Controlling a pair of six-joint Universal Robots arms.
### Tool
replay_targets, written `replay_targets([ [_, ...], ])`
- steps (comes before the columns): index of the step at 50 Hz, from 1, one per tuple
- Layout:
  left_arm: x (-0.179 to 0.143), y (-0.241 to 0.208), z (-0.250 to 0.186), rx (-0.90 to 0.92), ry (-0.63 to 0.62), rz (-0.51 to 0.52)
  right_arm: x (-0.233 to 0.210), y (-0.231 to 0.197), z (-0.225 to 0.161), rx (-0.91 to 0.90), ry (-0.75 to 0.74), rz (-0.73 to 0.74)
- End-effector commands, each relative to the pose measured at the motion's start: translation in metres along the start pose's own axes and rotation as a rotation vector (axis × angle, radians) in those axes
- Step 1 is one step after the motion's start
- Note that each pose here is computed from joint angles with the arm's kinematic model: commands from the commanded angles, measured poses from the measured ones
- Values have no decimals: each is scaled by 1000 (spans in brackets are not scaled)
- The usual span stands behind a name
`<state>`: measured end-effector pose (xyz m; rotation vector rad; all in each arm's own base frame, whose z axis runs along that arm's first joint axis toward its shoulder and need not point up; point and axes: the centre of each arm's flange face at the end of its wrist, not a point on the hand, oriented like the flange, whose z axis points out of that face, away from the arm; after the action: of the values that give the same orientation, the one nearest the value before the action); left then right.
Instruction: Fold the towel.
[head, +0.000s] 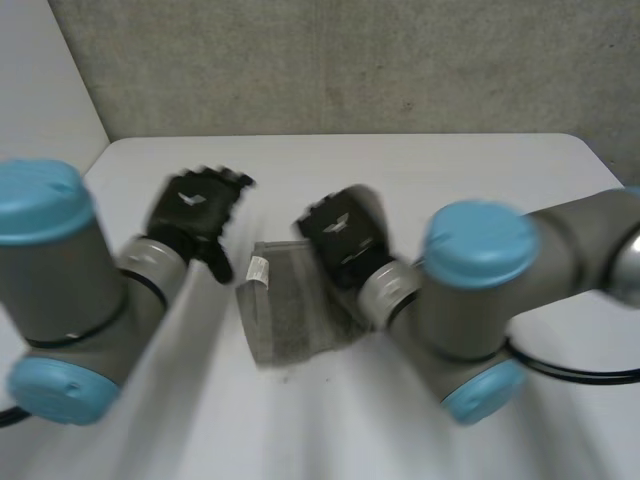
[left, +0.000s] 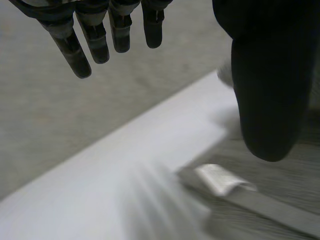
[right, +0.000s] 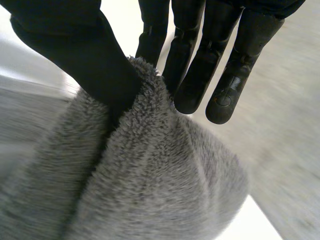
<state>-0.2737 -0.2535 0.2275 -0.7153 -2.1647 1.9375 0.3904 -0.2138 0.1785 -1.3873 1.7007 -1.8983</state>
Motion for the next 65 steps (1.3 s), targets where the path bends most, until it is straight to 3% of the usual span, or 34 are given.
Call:
replay_targets([
  [1, -49, -13, -2, 41, -144, -18, -79, 20, -9, -24, -246, -75],
  [8, -47, -18, 4, 67, -121, -21, -81, 12, -20, 30, -336, -27],
  [10, -45, -16, 10, 69, -112, -26, -64, 6, -19, 37, -292, -5],
  [12, -36, -12, 17, 67, -85, -39, 1, 9, -15, -13, -95, 128],
  [13, -18, -9, 23, 66, -33, -58, 2, 9, -15, -14, -95, 129],
  [15, 14, -9, 29, 76, 47, -87, 45, 16, -21, -52, 52, 302],
  [21, 47, 5, 39, 53, 127, -123, 92, 40, -27, -133, 166, 534],
  [29, 71, 47, 39, -72, 168, -140, 75, 61, -6, -206, 18, 591],
  [38, 40, 80, 39, -213, 31, -130, 41, 70, 16, -262, -106, 571],
  [47, 39, 92, 32, -262, 35, -78, 34, 83, 30, -285, -117, 484],
  [51, 44, 79, 28, -227, 50, -62, 36, 72, 27, -281, -117, 459],
  [53, 48, 66, 26, -187, 63, -59, 59, 33, 19, -194, -66, 435],
  [55, 50, 11, 18, -31, 73, -71, 71, 15, 14, -151, -29, 429],
  [56, 50, 11, 18, -30, 73, -72, 71, 15, 14, -151, -29, 429],
  [61, 27, -54, 5, 117, 30, -107, 163, -43, -28, -15, 340, 466],
  [65, -13, -91, -9, 154, -56, -127, 190, -61, -50, 28, 452, 453],
])
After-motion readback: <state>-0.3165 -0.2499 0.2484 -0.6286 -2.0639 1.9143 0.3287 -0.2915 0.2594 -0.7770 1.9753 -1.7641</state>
